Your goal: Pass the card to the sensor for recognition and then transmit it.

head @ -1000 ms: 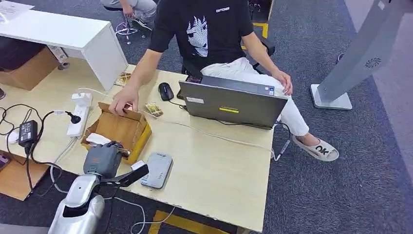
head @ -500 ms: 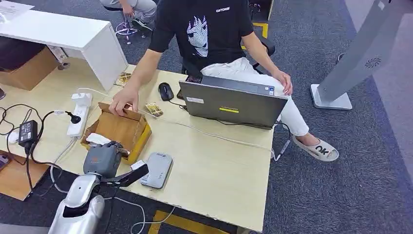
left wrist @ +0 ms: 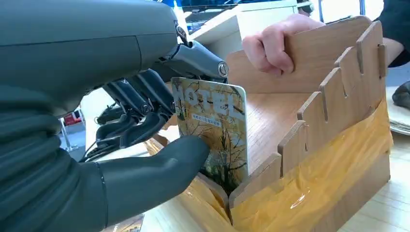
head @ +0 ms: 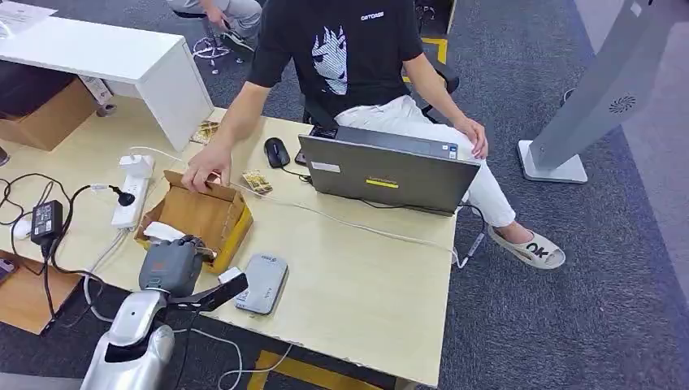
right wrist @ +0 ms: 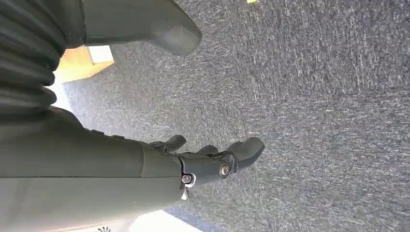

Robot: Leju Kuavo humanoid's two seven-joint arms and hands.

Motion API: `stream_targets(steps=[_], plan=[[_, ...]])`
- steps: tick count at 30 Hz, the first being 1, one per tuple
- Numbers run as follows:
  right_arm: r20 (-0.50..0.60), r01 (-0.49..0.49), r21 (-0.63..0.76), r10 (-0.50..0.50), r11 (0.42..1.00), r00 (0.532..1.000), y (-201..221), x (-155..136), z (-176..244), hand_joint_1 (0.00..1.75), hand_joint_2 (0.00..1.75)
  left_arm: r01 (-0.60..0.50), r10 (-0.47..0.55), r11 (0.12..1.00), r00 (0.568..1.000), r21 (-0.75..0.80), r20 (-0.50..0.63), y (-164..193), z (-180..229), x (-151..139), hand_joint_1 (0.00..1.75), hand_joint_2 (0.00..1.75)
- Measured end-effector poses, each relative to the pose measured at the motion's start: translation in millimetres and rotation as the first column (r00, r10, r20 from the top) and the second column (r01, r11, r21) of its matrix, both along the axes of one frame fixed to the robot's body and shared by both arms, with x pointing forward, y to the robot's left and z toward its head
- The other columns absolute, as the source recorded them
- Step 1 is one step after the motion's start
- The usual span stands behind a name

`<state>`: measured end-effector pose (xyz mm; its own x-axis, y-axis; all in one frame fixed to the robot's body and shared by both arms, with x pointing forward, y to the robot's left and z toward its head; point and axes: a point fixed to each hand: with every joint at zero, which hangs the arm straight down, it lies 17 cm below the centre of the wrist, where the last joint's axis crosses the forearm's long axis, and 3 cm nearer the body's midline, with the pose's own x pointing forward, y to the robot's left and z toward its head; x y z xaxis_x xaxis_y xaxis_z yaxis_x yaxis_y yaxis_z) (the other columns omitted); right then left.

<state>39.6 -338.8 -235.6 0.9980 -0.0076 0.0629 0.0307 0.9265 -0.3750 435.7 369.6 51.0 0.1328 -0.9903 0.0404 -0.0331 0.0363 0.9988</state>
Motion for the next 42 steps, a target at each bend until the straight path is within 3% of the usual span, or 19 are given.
stream_targets(steps=[3, 6, 9, 14, 20, 21, 22, 23, 42], plan=[[-0.013, -0.005, -0.003, 0.005, 1.0, 1.0, 0, -2, 0, 0.0, 1.75, -0.051, 0.049, 0.998, 0.996, 0.034, 0.08, 19, 31, 10, 1.75, 1.75], [-0.021, -0.019, -0.012, 0.019, 1.0, 1.0, -2, -3, 0, 0.0, 1.75, -0.069, 0.042, 0.992, 0.968, 0.104, 0.248, 46, 153, 57, 1.75, 1.75], [-0.022, -0.026, -0.014, 0.025, 1.0, 0.999, -1, -3, -1, 0.0, 1.75, -0.099, 0.029, 0.982, 0.92, 0.16, 0.39, 58, 234, 67, 1.75, 1.75], [-0.024, -0.023, -0.015, 0.023, 1.0, 0.999, -1, -4, -1, 0.0, 1.75, -0.118, 0.011, 0.973, 0.883, 0.2, 0.469, 57, 262, 60, 1.75, 1.75], [-0.026, -0.021, -0.014, 0.021, 1.0, 0.999, -1, -5, -1, 0.0, 1.75, -0.12, -0.002, 0.968, 0.876, 0.221, 0.483, 56, 270, 58, 1.68, 1.75], [-0.026, -0.02, -0.013, 0.02, 1.0, 0.999, -1, -5, -1, 0.0, 1.75, -0.12, -0.002, 0.968, 0.876, 0.222, 0.483, 56, 270, 58, 1.59, 1.75], [-0.026, -0.02, -0.013, 0.02, 1.0, 0.999, -1, -5, -1, 0.0, 1.75, -0.12, -0.003, 0.967, 0.876, 0.224, 0.483, 56, 271, 58, 0.24, 1.75], [-0.027, -0.02, -0.013, 0.02, 1.0, 0.999, -1, -5, -1, 0.0, 1.75, -0.119, -0.005, 0.967, 0.876, 0.226, 0.483, 55, 272, 58, 0.0, 1.75], [-0.033, -0.005, -0.004, 0.005, 1.0, 0.999, 2, -6, -1, 0.0, 1.75, -0.11, -0.011, 0.969, 0.875, 0.22, 0.484, 42, 271, 55, 0.0, 1.75]])
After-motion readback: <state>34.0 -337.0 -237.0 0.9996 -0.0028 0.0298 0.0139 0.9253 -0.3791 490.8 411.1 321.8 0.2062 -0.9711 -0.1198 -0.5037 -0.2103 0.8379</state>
